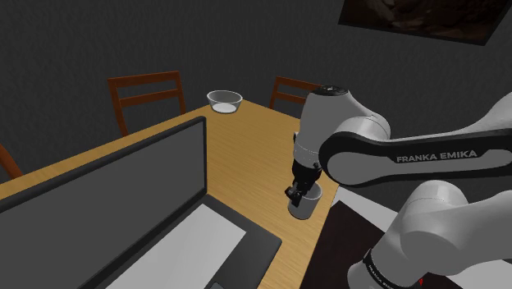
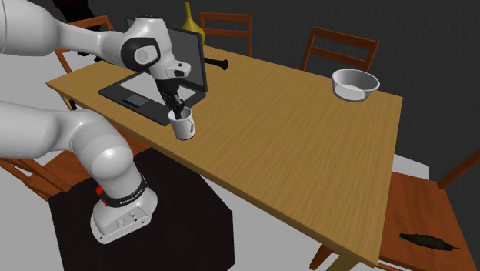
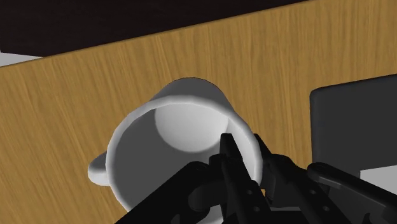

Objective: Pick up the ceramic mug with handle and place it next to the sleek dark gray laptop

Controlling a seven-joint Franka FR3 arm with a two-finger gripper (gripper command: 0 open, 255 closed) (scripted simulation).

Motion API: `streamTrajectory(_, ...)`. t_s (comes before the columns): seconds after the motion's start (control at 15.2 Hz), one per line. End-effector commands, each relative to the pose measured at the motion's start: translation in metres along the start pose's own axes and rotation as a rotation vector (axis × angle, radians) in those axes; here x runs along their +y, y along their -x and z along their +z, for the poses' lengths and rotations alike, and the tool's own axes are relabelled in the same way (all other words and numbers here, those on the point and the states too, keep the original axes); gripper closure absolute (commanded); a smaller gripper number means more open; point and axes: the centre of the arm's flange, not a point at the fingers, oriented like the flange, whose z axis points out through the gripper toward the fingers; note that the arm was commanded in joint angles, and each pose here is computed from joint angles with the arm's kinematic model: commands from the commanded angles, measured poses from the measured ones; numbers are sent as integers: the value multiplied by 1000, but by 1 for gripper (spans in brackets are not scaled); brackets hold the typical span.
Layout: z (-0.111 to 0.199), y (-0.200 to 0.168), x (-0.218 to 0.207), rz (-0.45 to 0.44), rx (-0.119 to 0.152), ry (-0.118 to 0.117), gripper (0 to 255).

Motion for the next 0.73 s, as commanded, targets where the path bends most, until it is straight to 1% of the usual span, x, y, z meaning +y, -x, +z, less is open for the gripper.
streamTrajectory(0.0, 14, 0, -1, 0, 1, 0, 255)
streamTrajectory(0.53, 14, 0, -1, 0, 1, 0, 255)
streamTrajectory(0.59, 14, 0, -1, 0, 1, 0, 0)
streamTrajectory(0.66, 14, 0, -1, 0, 1, 0, 0)
